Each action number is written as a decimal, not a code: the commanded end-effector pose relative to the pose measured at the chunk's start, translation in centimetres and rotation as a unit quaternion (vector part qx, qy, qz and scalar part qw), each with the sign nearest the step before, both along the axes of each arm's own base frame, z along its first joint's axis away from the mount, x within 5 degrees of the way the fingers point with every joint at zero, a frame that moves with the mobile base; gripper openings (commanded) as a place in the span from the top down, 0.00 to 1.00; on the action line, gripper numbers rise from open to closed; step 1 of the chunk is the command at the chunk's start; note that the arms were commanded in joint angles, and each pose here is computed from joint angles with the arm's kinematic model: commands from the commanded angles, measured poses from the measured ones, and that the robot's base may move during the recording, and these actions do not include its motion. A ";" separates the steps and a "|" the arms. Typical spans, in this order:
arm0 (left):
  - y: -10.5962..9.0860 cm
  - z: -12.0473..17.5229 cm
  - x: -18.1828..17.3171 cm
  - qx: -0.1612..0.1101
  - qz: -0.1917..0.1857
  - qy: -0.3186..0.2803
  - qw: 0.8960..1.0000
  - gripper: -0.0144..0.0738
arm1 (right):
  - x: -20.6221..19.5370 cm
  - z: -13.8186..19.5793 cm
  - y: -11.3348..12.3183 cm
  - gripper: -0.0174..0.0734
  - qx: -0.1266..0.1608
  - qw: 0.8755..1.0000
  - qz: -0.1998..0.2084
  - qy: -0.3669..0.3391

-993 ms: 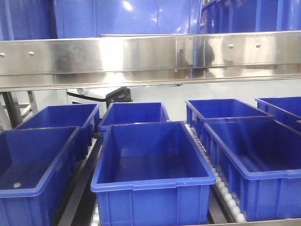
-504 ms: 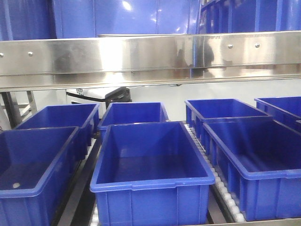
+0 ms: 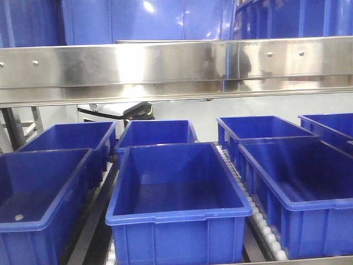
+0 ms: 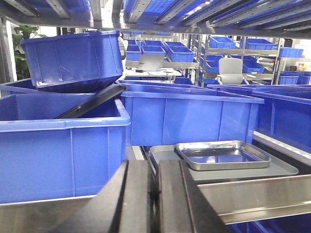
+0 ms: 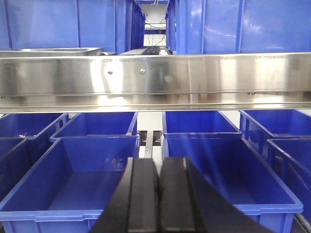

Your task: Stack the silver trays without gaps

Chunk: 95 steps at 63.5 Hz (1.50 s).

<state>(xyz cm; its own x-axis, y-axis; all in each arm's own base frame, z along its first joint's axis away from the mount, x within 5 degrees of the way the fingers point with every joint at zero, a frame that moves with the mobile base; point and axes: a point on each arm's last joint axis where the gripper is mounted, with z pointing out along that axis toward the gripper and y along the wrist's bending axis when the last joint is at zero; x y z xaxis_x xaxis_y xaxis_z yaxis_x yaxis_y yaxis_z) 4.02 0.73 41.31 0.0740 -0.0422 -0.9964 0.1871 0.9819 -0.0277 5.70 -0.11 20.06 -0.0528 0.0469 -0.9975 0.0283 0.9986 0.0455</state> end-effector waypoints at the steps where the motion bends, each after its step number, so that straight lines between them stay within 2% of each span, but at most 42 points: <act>1: 0.0 0.2 -0.1 -0.006 -0.003 -0.008 1.000 0.84 | -0.1 0.3 0.0 0.88 0.001 1.000 -0.002 -0.020; 38: 0.0 0.2 -0.1 -0.006 -0.003 -0.008 1.000 0.84 | -0.1 0.3 0.0 0.88 0.001 1.000 -0.002 -0.020; 46: 0.2 0.3 -0.1 0.017 0.013 -0.019 1.000 0.84 | -0.1 0.3 0.0 0.88 0.001 1.000 -0.002 -0.020; 55: 0.2 0.0 -0.4 -0.003 0.029 -0.009 1.000 0.84 | -0.1 0.3 0.0 0.88 0.001 1.000 -0.002 -0.020; 62: -0.3 -0.6 -0.7 0.038 0.033 -0.035 0.998 0.84 | -0.1 0.3 0.0 0.88 0.001 1.000 -0.002 -0.020; 66: -0.8 -1.5 -0.7 0.053 0.029 -0.056 0.997 0.84 | -0.1 0.3 0.0 0.88 0.001 1.000 -0.002 -0.020; 76: -1.0 -5.9 -0.6 0.013 0.046 -0.035 0.998 0.84 | -0.1 0.3 0.0 0.88 0.001 1.000 -0.002 -0.020; 86: -1.1 -11.4 0.1 -0.010 0.050 -0.002 0.999 0.84 | -0.1 0.3 0.0 0.88 0.001 1.000 -0.002 -0.020; 95: -1.1 -15.9 0.4 0.003 0.053 0.031 0.998 0.84 | -0.1 0.3 0.0 0.88 0.001 1.000 -0.002 -0.020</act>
